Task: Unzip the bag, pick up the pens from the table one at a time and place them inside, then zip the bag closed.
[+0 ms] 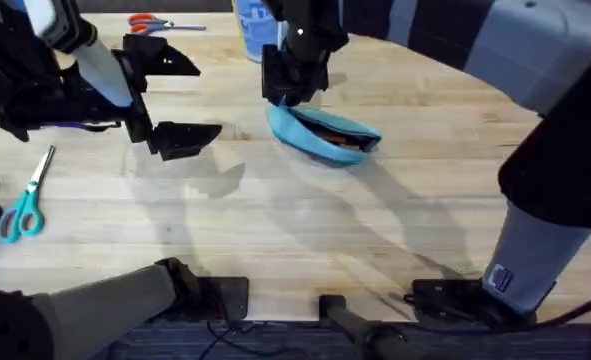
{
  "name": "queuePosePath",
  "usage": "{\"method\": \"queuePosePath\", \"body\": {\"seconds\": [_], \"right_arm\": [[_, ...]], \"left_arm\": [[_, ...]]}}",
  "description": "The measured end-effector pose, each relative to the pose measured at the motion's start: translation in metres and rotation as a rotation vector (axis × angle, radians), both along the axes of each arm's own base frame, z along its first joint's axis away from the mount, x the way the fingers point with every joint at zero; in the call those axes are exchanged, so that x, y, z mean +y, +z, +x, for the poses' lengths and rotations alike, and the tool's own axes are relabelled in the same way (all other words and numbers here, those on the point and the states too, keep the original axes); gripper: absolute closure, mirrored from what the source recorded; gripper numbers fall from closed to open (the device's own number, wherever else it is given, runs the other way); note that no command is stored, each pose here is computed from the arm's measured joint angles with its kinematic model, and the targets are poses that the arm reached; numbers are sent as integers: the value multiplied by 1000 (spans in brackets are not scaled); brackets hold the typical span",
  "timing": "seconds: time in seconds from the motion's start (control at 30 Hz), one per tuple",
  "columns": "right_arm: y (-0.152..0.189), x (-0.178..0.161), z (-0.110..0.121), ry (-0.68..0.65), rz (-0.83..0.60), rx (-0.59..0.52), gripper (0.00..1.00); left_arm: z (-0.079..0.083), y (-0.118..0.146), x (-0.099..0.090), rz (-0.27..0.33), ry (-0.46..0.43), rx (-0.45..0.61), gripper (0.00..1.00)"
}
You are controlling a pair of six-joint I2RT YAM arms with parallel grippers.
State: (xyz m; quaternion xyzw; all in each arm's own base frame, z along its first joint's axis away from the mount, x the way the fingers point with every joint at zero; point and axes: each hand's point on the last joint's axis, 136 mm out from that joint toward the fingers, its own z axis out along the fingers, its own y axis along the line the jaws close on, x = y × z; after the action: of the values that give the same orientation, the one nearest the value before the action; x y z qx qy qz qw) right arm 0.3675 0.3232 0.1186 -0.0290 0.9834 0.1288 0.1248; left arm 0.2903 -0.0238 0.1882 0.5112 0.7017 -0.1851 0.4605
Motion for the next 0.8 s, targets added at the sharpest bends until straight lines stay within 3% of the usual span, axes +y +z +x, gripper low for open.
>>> {"method": "queuePosePath", "body": {"seconds": [0.3, 0.8], "right_arm": [[0, 0, 0, 26, -6, -7, 971], [13, -3, -4, 325, -75, -104, 970]], "left_arm": [[0, 0, 0, 0, 0, 0, 7], [0, 0, 0, 0, 0, 0, 7]]}}
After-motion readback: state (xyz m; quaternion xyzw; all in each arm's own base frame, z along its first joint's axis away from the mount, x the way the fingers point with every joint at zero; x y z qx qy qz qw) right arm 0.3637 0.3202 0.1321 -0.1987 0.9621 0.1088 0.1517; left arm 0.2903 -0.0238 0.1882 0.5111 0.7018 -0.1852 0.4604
